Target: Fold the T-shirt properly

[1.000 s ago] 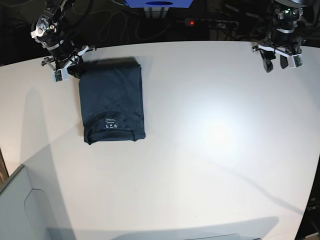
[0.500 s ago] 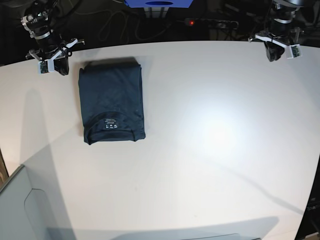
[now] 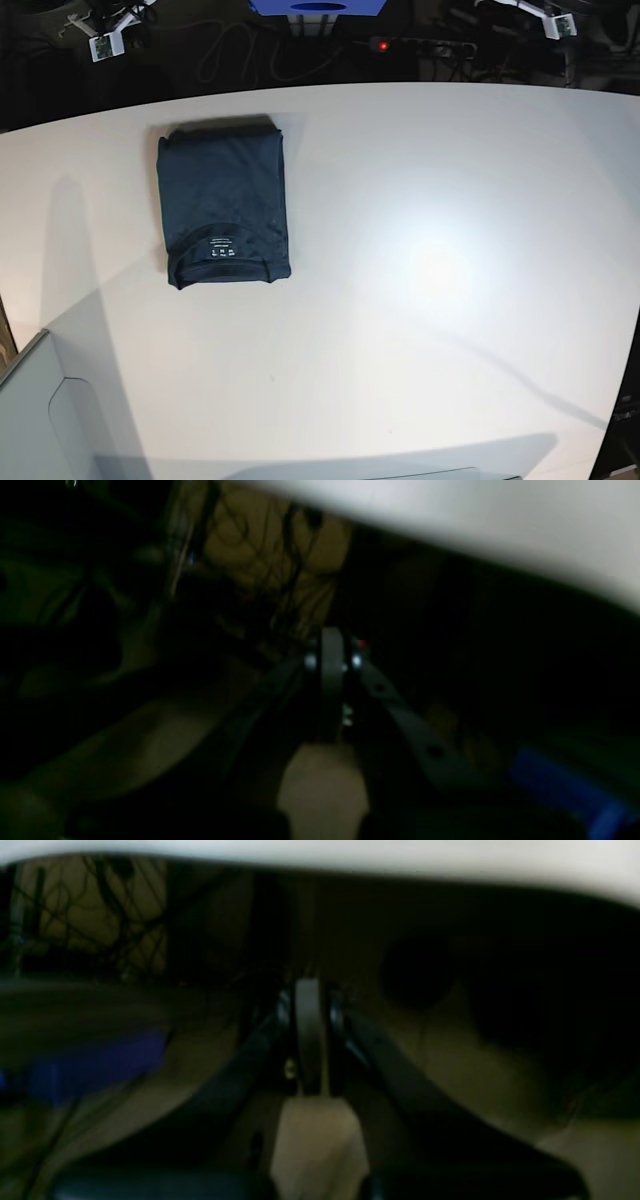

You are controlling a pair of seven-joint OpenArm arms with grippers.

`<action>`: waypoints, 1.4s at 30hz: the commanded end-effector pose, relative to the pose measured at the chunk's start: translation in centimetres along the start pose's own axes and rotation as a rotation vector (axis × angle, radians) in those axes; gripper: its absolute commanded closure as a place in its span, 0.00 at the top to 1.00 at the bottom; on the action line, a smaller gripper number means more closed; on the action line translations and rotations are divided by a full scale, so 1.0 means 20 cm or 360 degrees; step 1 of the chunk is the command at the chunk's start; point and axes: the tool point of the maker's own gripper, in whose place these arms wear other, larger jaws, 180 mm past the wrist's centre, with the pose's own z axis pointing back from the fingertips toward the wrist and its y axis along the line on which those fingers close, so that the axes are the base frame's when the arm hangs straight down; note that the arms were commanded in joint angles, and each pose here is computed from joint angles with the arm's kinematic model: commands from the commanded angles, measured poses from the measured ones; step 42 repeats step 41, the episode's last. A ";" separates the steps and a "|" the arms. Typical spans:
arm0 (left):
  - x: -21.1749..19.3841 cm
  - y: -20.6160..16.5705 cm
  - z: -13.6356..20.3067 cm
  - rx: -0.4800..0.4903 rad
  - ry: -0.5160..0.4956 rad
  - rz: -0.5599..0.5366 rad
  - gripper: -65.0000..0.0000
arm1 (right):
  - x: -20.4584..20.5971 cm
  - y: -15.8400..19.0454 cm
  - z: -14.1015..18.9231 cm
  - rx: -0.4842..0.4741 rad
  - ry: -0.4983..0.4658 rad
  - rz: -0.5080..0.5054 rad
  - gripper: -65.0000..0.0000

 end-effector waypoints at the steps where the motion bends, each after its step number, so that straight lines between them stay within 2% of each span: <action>1: -0.09 -0.01 -0.02 -0.0014 0.0082 -0.0026 0.00 | -0.04 0.02 -0.01 0.0060 0.0022 -0.0004 0.00; 5: -0.35 -0.17 -0.25 -0.0120 0.0242 -0.0087 0.00 | -0.27 0.10 -0.19 0.0260 0.0192 -0.0125 0.00; 8: -0.45 -0.25 -0.42 -0.0156 0.0251 -0.0108 0.00 | -0.40 0.13 -0.34 0.0369 0.0276 -0.0234 0.00; 13: -0.61 -0.33 -0.66 -0.0174 0.0370 -0.0065 0.00 | -0.47 0.19 -0.54 0.0482 0.0238 -0.0405 0.00; 18: -0.66 -0.32 -0.90 -0.0163 0.0472 -0.0043 0.00 | -0.50 0.34 -0.64 0.0625 0.0242 -0.0364 0.00; 23: -0.63 -0.27 -1.03 -0.0132 0.0483 0.0014 0.00 | -0.64 0.34 -0.77 0.0436 0.0387 -0.0220 0.00; 28: -0.62 -0.26 -1.04 -0.0128 0.0479 0.0013 0.00 | -0.78 0.23 -0.87 0.0156 0.0560 -0.0249 0.00; 32: -0.63 -0.28 -1.04 -0.0178 0.0514 -0.0155 0.00 | -0.84 0.10 -0.89 -0.0156 0.0626 -0.0238 0.00; 35: -0.65 -0.31 -1.03 -0.0212 0.0534 -0.0212 0.00 | -0.85 0.02 -0.87 -0.0325 0.0644 -0.0220 0.00; 42: -0.68 -0.37 -1.02 -0.0269 0.0554 -0.0280 0.00 | -0.86 -0.01 -0.86 -0.0488 0.0658 -0.0215 0.00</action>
